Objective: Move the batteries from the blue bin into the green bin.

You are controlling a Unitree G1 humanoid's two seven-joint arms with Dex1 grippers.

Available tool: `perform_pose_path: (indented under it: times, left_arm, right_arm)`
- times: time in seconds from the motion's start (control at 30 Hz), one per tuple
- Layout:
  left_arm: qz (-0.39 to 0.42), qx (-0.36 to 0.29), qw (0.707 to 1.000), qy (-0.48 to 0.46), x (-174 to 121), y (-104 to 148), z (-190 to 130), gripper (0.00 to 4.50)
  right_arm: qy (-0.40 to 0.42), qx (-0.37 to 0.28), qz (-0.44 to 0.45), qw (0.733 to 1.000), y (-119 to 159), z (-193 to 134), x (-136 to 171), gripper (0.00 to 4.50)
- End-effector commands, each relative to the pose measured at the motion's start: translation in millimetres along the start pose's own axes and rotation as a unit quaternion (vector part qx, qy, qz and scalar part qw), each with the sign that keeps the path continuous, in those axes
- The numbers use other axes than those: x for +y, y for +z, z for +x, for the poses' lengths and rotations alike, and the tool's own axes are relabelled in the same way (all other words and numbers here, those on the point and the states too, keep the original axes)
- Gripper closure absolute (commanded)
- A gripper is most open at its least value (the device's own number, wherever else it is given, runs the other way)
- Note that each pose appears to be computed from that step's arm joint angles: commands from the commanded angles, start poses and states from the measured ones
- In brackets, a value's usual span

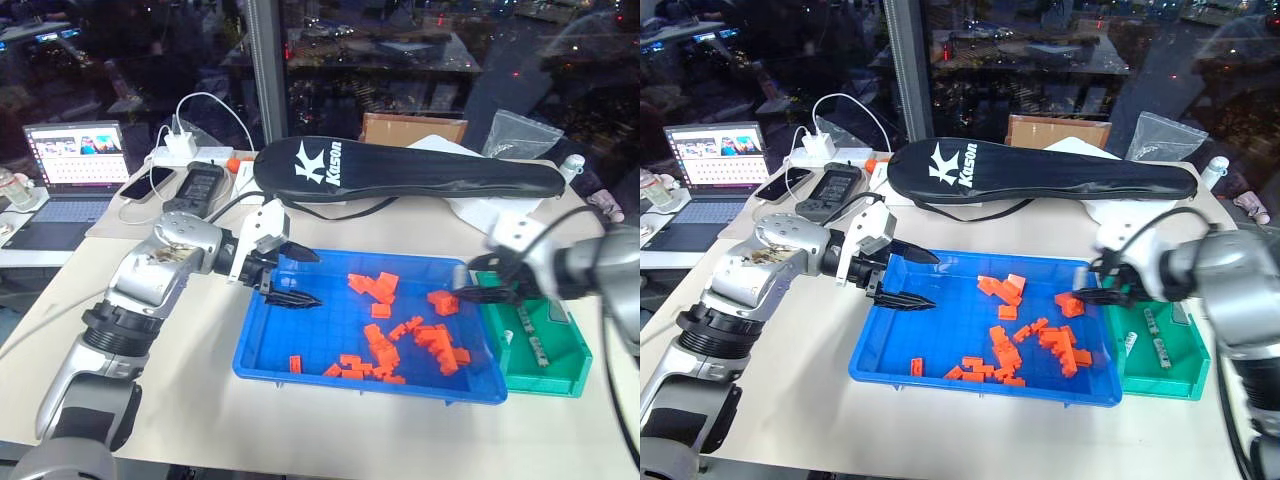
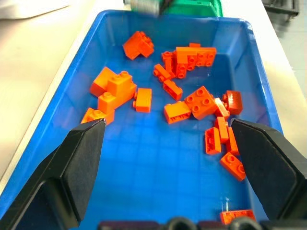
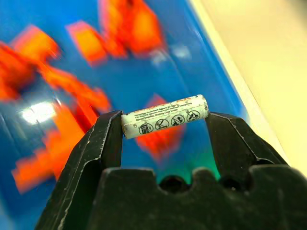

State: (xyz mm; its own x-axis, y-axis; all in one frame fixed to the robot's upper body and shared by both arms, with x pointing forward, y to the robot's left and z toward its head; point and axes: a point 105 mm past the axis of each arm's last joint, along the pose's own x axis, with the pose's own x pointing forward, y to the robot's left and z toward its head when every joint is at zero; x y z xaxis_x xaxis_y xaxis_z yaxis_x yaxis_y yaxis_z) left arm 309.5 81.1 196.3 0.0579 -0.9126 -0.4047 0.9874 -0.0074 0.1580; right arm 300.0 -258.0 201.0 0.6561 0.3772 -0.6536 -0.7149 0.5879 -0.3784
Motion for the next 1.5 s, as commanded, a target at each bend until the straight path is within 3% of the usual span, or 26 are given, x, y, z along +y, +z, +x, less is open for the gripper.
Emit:
perform_pose_path:
  times: [0.03,0.3,0.33,0.37,0.43,0.47,0.67,0.8,0.9,0.97,1.1,1.3,1.5]
  left_arm:
    - [0.028,-0.004,1.0,0.0,2.7,10.2,-2.2,0.0]
    - [0.038,0.004,0.999,0.011,4.3,7.7,-3.1,0.0]
    - [0.036,0.006,0.999,0.016,4.7,6.0,-4.8,0.0]
    - [0.034,0.006,0.999,0.021,5.3,5.0,-6.4,0.0]
    - [0.03,0.003,0.999,0.031,6.6,4.2,-9.3,0.0]
    - [0.027,0.001,0.999,0.036,7.2,4.1,-10.3,0.0]
    - [0.021,-0.008,0.996,0.086,16.5,-0.9,-20.1,0.0]
    - [0.002,-0.023,0.991,0.131,22.2,-1.7,-34.1,0.0]
    - [0.018,-0.034,0.979,0.199,32.6,-1.6,-45.1,0.0]
    - [0.014,-0.044,0.97,0.237,37.9,-1.2,-53.0,0.0]
    - [-0.006,-0.043,0.956,0.291,37.9,-14.9,-80.0,0.0]
    - [-0.035,-0.069,0.939,0.334,31.3,-23.6,-94.2,0.0]
    - [-0.065,-0.073,0.948,0.303,25.2,-24.9,-85.1,0.0]
  right_arm:
    - [-0.033,0.012,0.007,0.999,-13.4,-12.7,-7.7,1.97]
    - [-0.023,0.11,0.002,0.994,-62.3,3.4,-4.1,1.97]
    - [-0.022,0.11,0.005,0.994,-63.3,5.4,-4.4,0.97]
    - [-0.021,0.107,0.005,0.994,-61.9,6.5,-5.3,0.83]
    - [-0.022,0.096,0.006,0.995,-56.7,6.4,-7.6,0.1]
    - [-0.023,0.094,0.005,0.995,-54.8,5.5,-8.6,0.04]
    - [-0.032,0.059,0.03,0.997,-41.3,-8.3,-12.5,0.04]
    - [-0.05,-0.071,0.029,0.996,0.4,-26.3,-15.9,0.04]
    - [-0.044,-0.232,0.055,0.97,40.6,-31.4,-7.0,0.04]
    - [-0.018,-0.282,0.085,0.956,49.1,-32.9,8.6,0.04]
    - [-0.005,-0.293,0.093,0.952,47.1,-24.2,36.0,0.04]
    - [-0.063,-0.284,0.112,0.95,41.7,-16.8,27.1,0.04]
    - [-0.096,-0.273,0.121,0.949,36.7,-14.6,12.4,0.04]
